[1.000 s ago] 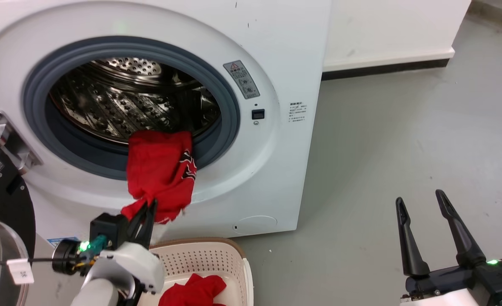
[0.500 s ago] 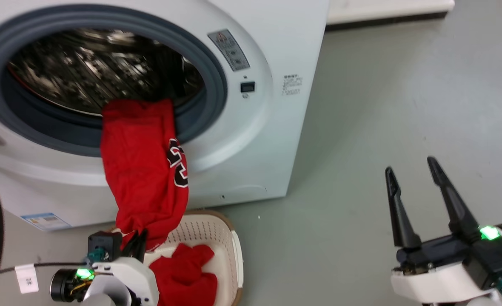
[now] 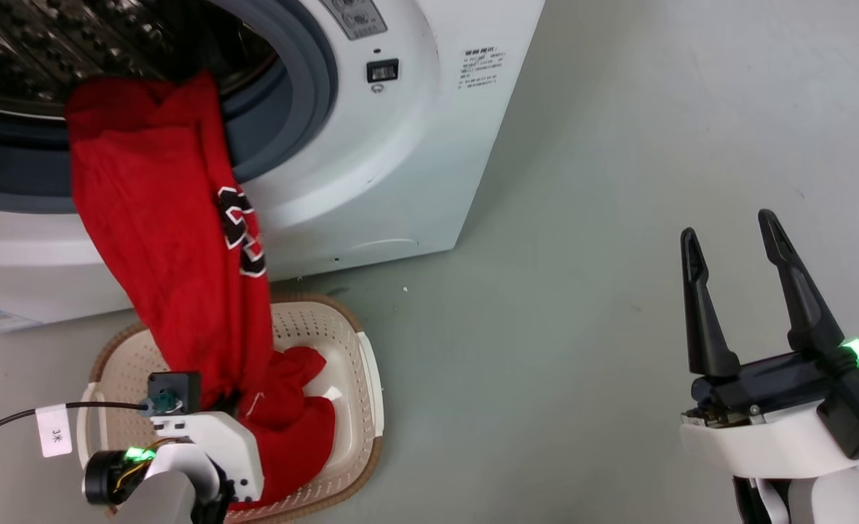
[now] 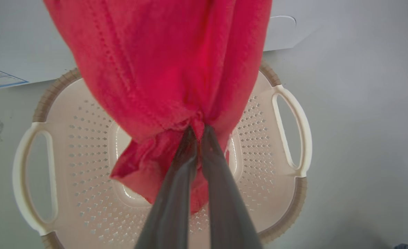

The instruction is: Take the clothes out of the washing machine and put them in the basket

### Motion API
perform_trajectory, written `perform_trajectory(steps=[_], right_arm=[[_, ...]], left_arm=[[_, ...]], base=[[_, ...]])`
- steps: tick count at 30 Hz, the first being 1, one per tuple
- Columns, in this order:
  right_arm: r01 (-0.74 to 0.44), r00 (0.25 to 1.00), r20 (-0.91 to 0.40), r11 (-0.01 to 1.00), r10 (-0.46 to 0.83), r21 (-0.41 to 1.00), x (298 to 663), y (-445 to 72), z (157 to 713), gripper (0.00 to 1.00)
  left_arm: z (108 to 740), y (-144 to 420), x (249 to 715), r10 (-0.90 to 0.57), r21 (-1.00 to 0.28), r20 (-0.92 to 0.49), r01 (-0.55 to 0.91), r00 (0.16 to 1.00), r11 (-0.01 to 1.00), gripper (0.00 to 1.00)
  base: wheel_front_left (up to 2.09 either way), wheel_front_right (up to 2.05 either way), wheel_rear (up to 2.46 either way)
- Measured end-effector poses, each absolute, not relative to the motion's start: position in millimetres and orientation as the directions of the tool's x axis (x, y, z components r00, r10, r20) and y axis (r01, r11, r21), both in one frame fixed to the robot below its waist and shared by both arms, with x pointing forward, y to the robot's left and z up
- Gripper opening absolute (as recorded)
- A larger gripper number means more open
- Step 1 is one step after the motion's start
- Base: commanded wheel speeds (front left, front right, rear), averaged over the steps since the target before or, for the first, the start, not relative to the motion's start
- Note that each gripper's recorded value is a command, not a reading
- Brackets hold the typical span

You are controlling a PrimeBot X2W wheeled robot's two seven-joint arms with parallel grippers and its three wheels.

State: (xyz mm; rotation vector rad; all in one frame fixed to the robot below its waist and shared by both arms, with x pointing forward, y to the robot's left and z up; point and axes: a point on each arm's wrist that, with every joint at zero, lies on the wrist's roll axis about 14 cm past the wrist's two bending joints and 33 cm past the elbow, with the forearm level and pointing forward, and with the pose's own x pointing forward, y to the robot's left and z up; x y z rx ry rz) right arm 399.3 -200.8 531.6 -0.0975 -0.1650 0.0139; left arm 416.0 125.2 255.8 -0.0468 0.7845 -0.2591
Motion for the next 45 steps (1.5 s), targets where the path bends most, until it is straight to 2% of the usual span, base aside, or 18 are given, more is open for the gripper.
perform_trajectory(steps=[6,12,18,22,23,24,25,37,42,45], right_arm=[[-0.019,0.989,0.147,0.995,0.033,-0.097,413.7,-198.4,522.3,1.0],[-0.02,0.991,0.128,0.995,0.033,-0.102,424.6,-200.1,512.2,1.0],[-0.026,0.992,0.118,0.995,0.038,-0.101,430.1,-198.8,506.7,1.0],[-0.027,0.992,0.116,0.995,0.038,-0.098,432.5,-198.9,505.2,1.0],[-0.027,0.993,0.115,0.995,0.038,-0.098,432.6,-199.2,504.7,1.0],[-0.026,0.993,0.115,0.995,0.038,-0.099,432.9,-199.4,504.5,1.0],[-0.026,0.993,0.116,0.995,0.038,-0.099,433.3,-199.4,504.7,1.0],[-0.034,0.987,0.155,0.996,0.047,-0.086,422.4,-194.5,522.3,1.0],[-0.031,0.983,0.176,0.996,0.045,-0.079,408.0,-193.3,533.2,1.0],[-0.029,0.981,0.187,0.996,0.044,-0.078,398.8,-192.7,539.0,1.0]], left_arm=[[221.7,141.9,401.8,-0.177,-0.115,-0.79,0.142,0.587,0.983,0.0],[210.2,139.0,412.9,-0.175,-0.117,-0.789,0.135,0.588,0.984,0.0],[196.1,141.2,400.5,-0.163,-0.109,-0.837,0.133,0.522,0.985,0.0],[191.6,141.8,399.3,-0.154,-0.103,-0.845,0.127,0.512,0.987,0.0],[191.3,141.6,400.0,-0.154,-0.103,-0.844,0.127,0.514,0.987,0.13],[191.2,141.6,400.9,-0.151,-0.1,-0.844,0.126,0.515,0.987,0.91],[192.0,142.2,403.1,-0.146,-0.091,-0.84,0.131,0.523,0.987,1.0],[219.4,144.8,404.1,-0.147,-0.085,-0.793,0.132,0.591,0.988,1.0],[249.6,146.1,419.3,-0.138,-0.071,-0.716,0.124,0.684,0.99,1.0],[280.6,146.0,439.2,-0.131,-0.064,-0.622,0.117,0.772,0.991,1.0]], base=[[0.0,0.0,0.0],[0.0,0.0,0.0],[0.0,0.0,0.0],[0.0,0.0,0.0],[0.0,0.0,0.0],[0.0,0.0,0.0],[0.0,0.0,0.0],[0.0,0.0,0.0],[0.0,0.0,0.0],[0.0,0.0,0.0]])
